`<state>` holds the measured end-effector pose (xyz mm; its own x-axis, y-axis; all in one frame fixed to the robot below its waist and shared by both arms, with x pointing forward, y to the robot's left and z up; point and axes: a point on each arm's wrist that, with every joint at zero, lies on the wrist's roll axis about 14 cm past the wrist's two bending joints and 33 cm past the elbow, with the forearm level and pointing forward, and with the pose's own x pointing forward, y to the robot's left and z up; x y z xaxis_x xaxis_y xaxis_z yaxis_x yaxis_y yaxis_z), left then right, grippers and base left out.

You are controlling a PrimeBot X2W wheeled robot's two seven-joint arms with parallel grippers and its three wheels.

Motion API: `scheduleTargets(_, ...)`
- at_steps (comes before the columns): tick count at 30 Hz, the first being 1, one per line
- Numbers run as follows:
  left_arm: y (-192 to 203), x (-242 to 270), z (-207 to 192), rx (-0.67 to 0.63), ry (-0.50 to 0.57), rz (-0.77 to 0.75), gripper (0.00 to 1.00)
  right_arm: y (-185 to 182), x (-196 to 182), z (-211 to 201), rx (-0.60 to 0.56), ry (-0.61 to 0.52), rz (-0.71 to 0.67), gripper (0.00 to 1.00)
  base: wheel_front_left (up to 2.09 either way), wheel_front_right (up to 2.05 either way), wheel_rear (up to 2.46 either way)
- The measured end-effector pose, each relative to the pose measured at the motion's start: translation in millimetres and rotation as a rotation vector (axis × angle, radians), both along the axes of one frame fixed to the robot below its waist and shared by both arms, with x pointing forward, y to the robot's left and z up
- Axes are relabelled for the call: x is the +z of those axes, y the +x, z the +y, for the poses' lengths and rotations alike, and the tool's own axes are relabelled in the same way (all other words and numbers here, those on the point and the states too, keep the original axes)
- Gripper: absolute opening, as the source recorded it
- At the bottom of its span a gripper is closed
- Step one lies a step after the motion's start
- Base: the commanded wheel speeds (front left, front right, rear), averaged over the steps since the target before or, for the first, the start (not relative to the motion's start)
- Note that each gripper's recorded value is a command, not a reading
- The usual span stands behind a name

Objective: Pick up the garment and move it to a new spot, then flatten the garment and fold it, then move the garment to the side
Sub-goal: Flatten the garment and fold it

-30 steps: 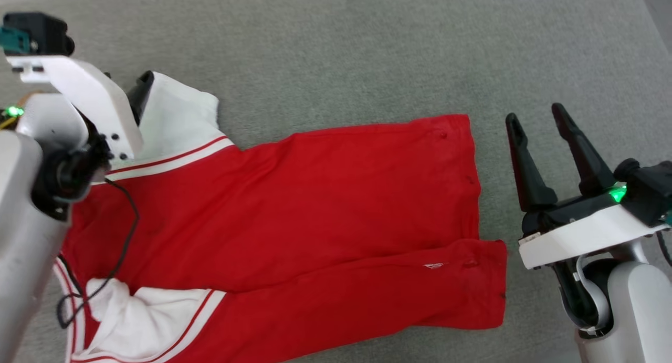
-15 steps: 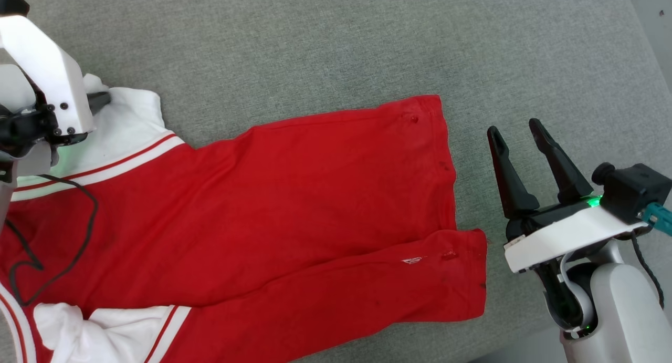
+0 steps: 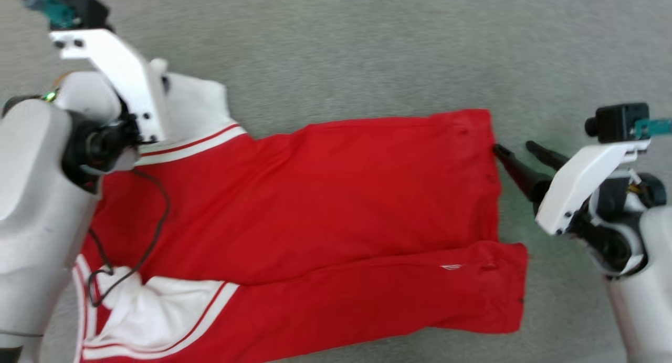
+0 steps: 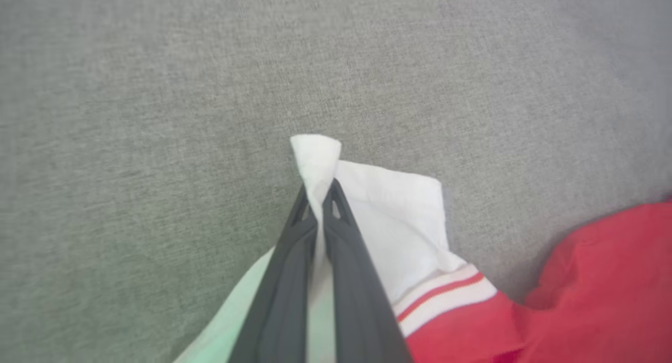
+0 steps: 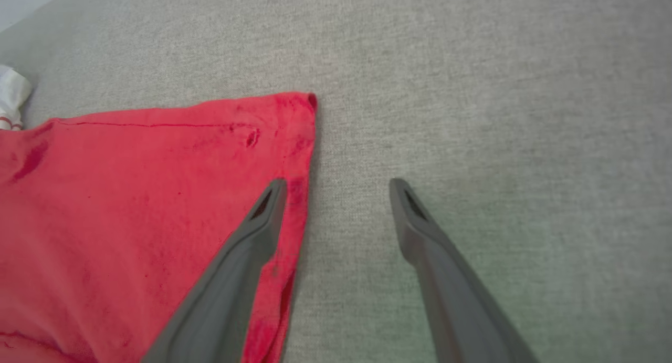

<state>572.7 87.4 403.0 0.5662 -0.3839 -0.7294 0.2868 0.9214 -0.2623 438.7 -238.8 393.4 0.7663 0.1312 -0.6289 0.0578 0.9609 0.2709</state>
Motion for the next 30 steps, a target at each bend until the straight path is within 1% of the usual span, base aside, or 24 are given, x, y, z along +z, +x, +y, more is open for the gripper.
scheduleTargets(8,-2,26,11,0.022,-0.028,-0.139,0.00,38,-12,25,0.123,0.006,0.119,1.00,0.00,0.00,0.00)
scheduleTargets(13,-4,23,16,0.030,-0.034,-0.164,0.00,44,-33,36,0.197,-0.017,0.263,1.00,0.00,0.00,0.00)
scheduleTargets(14,-5,23,16,0.031,-0.036,-0.165,0.00,44,-36,38,0.209,-0.018,0.289,0.45,0.00,0.00,0.00)
scheduleTargets(15,-6,22,18,0.035,-0.035,-0.167,0.00,44,-38,39,0.224,-0.027,0.312,0.00,0.00,0.00,0.00)
scheduleTargets(18,-12,18,24,0.050,-0.037,-0.150,0.00,44,-40,39,0.242,-0.044,0.338,0.00,0.00,0.00,0.00)
scheduleTargets(21,-10,26,32,0.082,-0.045,-0.187,0.00,47,-36,40,0.252,-0.065,0.311,0.00,0.00,0.00,0.00)
scheduleTargets(24,-15,34,37,0.104,-0.052,-0.218,0.00,53,-23,37,0.246,-0.097,0.238,0.00,0.00,0.00,0.00)
scheduleTargets(26,-20,40,44,0.121,-0.052,-0.230,0.00,53,-14,34,0.248,-0.140,0.200,0.00,0.00,0.00,0.00)
scheduleTargets(30,-29,64,57,0.161,-0.064,-0.294,0.00,58,18,35,0.235,-0.158,0.080,0.00,0.00,0.00,0.00)
